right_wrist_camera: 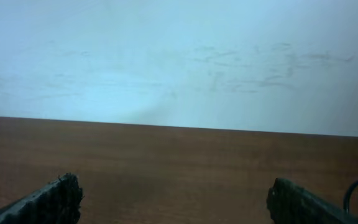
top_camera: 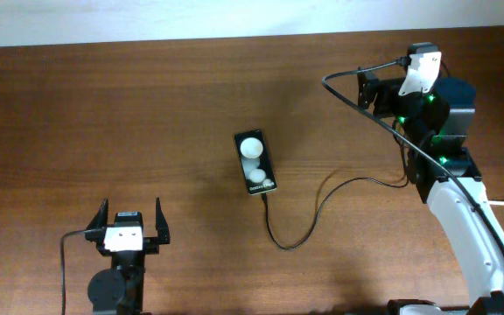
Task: Plug charger to phone and switch on socket
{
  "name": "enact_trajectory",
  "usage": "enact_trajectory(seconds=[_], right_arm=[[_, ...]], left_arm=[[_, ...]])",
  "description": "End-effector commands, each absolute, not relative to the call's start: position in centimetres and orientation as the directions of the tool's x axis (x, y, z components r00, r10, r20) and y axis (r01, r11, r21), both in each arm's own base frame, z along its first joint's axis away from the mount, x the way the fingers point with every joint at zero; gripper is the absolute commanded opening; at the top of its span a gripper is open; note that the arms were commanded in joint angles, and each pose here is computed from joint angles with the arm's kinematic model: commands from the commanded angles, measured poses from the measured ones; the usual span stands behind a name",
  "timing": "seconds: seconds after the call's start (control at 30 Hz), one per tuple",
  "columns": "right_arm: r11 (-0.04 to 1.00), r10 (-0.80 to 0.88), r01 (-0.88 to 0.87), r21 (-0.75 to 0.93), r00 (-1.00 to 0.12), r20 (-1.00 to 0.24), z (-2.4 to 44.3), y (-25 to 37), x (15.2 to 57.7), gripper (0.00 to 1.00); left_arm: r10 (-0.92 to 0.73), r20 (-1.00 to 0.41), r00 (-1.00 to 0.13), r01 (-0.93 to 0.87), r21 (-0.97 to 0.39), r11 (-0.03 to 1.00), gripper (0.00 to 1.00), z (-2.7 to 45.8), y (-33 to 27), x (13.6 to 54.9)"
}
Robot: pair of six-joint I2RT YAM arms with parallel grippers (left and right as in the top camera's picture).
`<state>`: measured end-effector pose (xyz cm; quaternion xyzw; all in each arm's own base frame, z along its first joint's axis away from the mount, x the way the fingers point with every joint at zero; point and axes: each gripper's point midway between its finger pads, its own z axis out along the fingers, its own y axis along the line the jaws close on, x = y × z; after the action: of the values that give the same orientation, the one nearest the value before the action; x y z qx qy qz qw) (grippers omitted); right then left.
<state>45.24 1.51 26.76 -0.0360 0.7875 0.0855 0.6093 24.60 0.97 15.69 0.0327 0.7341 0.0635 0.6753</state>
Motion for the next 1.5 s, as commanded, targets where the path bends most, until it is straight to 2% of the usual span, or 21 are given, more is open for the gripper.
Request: enact_trajectory(seconds=[0.0, 0.07, 0.17, 0.23, 0.33, 0.47, 0.83, 1.1, 1.27, 1.47], right_arm=[[0.983, 0.051, -0.166, 0.084, -0.192, -0.98, 29.1, 1.8, 44.3, 0.99], [0.987, 0.009, -0.157, 0.029, -0.125, -0.992, 31.7, 1.5, 43.1, 0.99], [0.993, -0.009, -0.114, 0.006, -0.136, -0.991, 31.9, 0.8, 41.5, 0.99], [0.993, -0.013, -0.114, 0.0, -0.112, -0.994, 30.8, 0.9, 39.9, 0.99], [0.995, -0.017, -0.094, -0.016, -0.014, -1.0, 27.8, 0.7, 36.3, 0.99], [0.999, -0.023, -0.046, -0.023, 0.015, -1.0, 25.3, 0.1, 32.6, 0.99], [0.999, -0.022, -0.029, -0.022, 0.01, -1.0, 18.0, 0.1, 27.4, 0.99], [0.996, -0.073, -0.065, -0.064, -0.158, -0.985, 13.8, 0.8, 26.1, 0.99], [0.996, -0.076, -0.067, -0.064, -0.199, -0.977, 12.7, 0.8, 25.0, 0.99], [0.996, -0.078, -0.056, -0.072, -0.098, -0.992, 15.0, 0.7, 24.7, 0.99]], left_arm=[[0.149, -0.985, -0.086, -0.032, 0.153, 0.988, 0.99, 15.6, 0.9, 24.6], [0.149, -0.985, -0.086, -0.032, 0.152, 0.988, 0.99, 15.6, 0.9, 24.6], [0.149, -0.985, -0.086, -0.032, 0.152, 0.988, 0.99, 15.6, 0.9, 24.6], [0.149, -0.985, -0.086, -0.032, 0.153, 0.988, 0.99, 15.6, 0.9, 24.6], [0.149, -0.985, -0.086, -0.032, 0.152, 0.988, 0.99, 15.6, 0.9, 24.6], [0.149, -0.985, -0.086, -0.032, 0.153, 0.988, 0.99, 15.6, 0.9, 24.6], [0.149, -0.985, -0.086, -0.032, 0.153, 0.988, 0.99, 15.6, 0.9, 24.6], [0.149, -0.985, -0.086, -0.032, 0.152, 0.988, 0.99, 15.6, 0.9, 24.6], [0.149, -0.985, -0.086, -0.032, 0.153, 0.988, 0.99, 15.6, 0.9, 24.6], [0.149, -0.985, -0.086, -0.032, 0.153, 0.988, 0.99, 15.6, 0.9, 24.6]])
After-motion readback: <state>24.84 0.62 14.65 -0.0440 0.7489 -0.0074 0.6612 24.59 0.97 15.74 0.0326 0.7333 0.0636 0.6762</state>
